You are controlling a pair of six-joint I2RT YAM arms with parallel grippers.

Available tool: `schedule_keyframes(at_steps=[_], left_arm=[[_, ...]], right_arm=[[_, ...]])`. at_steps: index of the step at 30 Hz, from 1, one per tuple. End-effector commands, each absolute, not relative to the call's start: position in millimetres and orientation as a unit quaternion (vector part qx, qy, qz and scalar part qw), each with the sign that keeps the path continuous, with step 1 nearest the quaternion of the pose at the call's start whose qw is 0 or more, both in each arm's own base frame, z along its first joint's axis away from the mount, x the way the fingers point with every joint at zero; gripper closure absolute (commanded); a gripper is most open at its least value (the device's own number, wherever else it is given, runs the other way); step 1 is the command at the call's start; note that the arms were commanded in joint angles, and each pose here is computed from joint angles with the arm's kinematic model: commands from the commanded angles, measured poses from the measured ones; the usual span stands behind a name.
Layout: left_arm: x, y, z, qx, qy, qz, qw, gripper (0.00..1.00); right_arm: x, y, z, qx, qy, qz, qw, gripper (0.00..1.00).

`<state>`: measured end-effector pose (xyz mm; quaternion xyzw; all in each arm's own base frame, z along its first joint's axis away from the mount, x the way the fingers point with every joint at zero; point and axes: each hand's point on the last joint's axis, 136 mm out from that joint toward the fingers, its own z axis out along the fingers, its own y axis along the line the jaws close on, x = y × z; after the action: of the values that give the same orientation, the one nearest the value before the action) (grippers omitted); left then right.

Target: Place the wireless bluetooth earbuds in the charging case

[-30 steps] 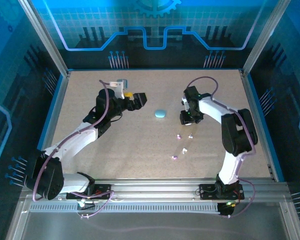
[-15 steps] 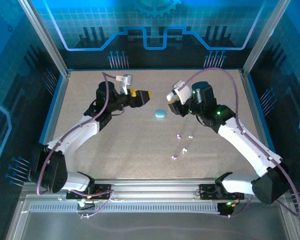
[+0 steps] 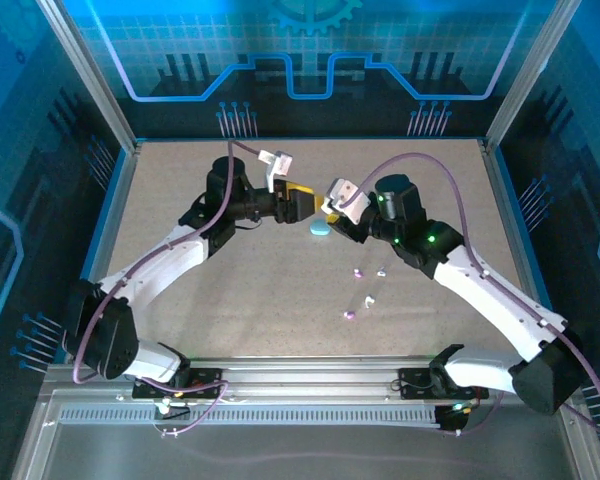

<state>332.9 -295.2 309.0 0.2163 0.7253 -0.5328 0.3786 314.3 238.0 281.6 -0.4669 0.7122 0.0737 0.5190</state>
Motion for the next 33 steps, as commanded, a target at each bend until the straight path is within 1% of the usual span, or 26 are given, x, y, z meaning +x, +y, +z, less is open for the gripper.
schedule_keyframes(at_steps=[1,8,11,13,15,22,25,30,33], left_arm=[[322.2,-307.2,310.4,0.255,0.722,-0.533,0.359,0.26],[322.4,-313.7,301.9,0.262,0.738,-0.516,0.347,0.36],[325.1,-317.0,296.7,0.261,0.747,-0.507,0.342,0.45],[326.8,-319.2,294.0,0.261,0.752,-0.502,0.339,0.47],[329.1,-320.3,292.2,0.257,0.755,-0.499,0.338,0.52],[333.8,-325.2,290.4,0.252,0.756,-0.501,0.337,0.63],[334.1,-325.8,288.9,0.253,0.757,-0.500,0.336,0.74],[332.8,-325.2,287.1,0.256,0.758,-0.499,0.334,0.88],[330.3,-325.0,292.2,0.262,0.750,-0.504,0.339,0.91]], right_arm=[[311.9,242.7,296.3,-0.476,0.686,0.063,0.546,0.54],[310.3,245.0,297.9,-0.479,0.682,0.061,0.550,0.54],[310.4,245.9,296.8,-0.482,0.681,0.057,0.548,0.54],[310.6,246.3,297.1,-0.483,0.679,0.056,0.550,0.54],[310.0,247.0,298.3,-0.484,0.676,0.056,0.552,0.54],[310.1,249.7,296.4,-0.490,0.668,0.051,0.557,0.54],[311.5,250.0,296.5,-0.490,0.665,0.047,0.562,0.54],[313.0,248.0,303.0,-0.484,0.657,0.039,0.577,0.53],[312.4,244.1,309.2,-0.472,0.651,0.036,0.593,0.49]])
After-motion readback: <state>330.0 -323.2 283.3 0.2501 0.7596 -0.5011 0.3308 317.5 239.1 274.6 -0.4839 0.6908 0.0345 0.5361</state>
